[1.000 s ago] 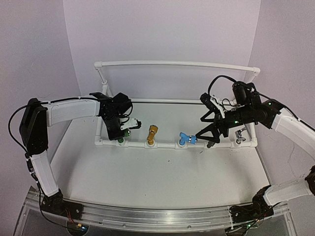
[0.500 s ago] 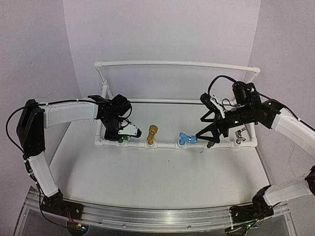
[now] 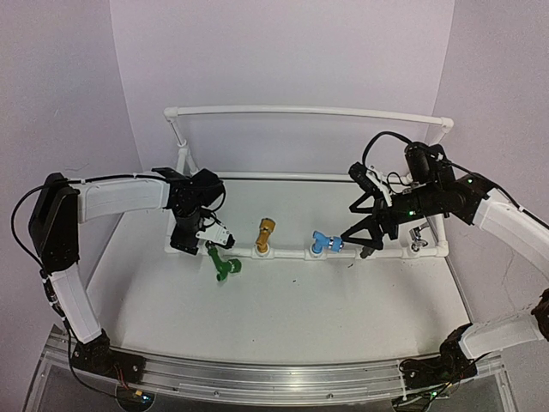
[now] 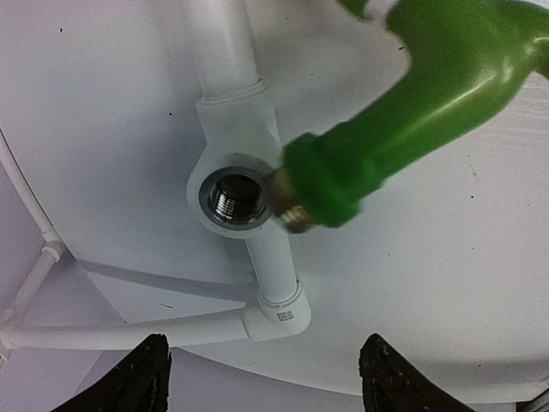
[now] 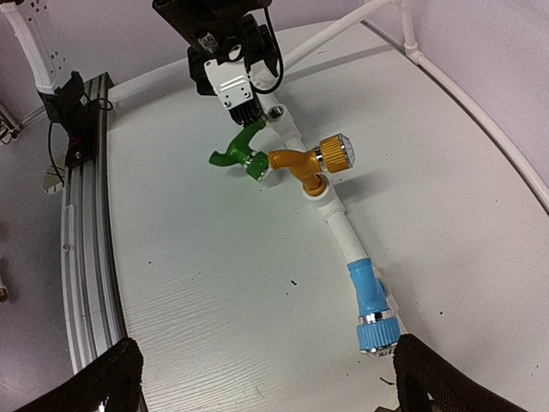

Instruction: Install the water faucets

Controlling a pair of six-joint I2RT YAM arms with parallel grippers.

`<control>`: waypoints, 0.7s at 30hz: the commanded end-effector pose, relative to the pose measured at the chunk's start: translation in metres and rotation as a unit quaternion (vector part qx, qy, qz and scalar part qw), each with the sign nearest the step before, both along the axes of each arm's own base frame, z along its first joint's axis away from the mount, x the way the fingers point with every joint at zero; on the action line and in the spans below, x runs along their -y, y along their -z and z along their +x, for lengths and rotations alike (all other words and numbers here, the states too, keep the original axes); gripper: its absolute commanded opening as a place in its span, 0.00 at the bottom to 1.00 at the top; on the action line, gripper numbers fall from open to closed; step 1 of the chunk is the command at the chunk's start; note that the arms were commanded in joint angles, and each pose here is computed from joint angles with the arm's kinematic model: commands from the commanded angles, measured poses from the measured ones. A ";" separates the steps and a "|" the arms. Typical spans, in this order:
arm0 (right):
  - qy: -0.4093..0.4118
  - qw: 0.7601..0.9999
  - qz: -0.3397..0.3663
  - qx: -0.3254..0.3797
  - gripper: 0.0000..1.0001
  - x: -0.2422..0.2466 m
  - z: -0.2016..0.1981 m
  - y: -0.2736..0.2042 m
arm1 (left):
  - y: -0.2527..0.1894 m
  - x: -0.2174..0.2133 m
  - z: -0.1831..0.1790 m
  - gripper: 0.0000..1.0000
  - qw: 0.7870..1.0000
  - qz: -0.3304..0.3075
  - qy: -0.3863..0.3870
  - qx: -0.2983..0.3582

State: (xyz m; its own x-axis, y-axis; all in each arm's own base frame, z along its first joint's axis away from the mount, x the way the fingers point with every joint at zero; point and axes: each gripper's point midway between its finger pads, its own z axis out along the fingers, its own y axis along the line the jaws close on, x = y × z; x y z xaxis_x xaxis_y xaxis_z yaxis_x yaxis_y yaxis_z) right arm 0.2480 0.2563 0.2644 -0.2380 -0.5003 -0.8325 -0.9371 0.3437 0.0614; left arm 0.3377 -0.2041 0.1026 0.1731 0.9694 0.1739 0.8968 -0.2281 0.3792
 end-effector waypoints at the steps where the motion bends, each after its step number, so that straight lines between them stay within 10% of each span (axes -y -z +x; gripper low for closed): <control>1: 0.004 1.000 0.009 0.007 0.98 0.000 0.003 -0.011 | -0.015 0.002 0.002 0.84 1.000 -0.004 -0.004 0.012; 12: 0.015 1.000 0.005 0.002 0.98 -0.004 0.015 -0.011 | -0.090 0.075 -0.023 0.87 0.964 -0.223 -0.142 0.030; 21: 0.003 0.998 -0.015 0.062 0.98 -0.018 0.038 -0.039 | -0.133 0.083 -0.048 1.00 0.836 -0.433 -0.335 -0.032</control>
